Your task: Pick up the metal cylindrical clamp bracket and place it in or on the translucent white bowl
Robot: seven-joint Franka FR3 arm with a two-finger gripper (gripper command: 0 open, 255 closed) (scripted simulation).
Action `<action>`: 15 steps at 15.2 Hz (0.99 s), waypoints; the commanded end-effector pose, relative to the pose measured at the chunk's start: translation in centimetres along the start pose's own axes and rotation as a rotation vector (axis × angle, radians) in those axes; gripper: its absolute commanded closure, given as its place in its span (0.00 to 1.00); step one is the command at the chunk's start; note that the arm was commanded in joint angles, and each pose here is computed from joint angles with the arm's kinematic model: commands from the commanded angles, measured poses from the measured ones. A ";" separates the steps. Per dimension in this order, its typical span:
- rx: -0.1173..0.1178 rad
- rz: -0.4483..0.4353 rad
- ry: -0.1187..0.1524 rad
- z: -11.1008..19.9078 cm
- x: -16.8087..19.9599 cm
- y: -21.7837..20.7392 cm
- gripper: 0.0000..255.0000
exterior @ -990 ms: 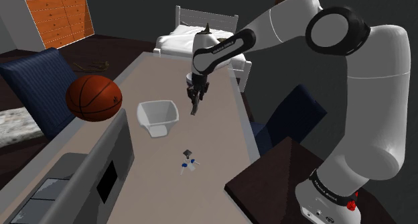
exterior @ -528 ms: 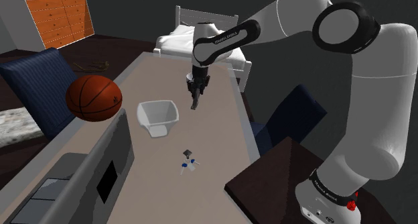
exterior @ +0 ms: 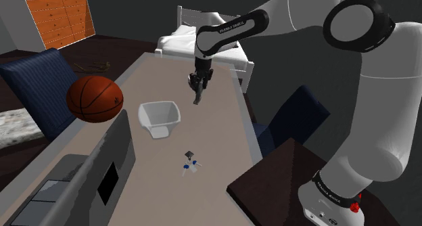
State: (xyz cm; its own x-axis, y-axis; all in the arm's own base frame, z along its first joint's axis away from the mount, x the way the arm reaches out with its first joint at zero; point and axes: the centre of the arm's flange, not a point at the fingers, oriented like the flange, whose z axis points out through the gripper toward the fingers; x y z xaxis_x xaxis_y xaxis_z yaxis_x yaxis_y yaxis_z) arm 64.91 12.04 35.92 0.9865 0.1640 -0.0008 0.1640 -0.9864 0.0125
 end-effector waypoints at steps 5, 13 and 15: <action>0.000 0.000 0.000 -3.2 0.1 0.0 1.00; 0.000 0.000 0.000 -6.0 1.4 -5.0 1.00; 0.000 0.000 0.000 -6.4 2.0 -7.6 1.00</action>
State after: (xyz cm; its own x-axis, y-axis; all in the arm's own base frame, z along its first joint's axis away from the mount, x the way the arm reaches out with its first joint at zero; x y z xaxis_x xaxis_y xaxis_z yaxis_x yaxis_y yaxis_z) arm 65.46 18.52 42.03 0.9862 0.1654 -0.0004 0.1654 -0.9861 0.0122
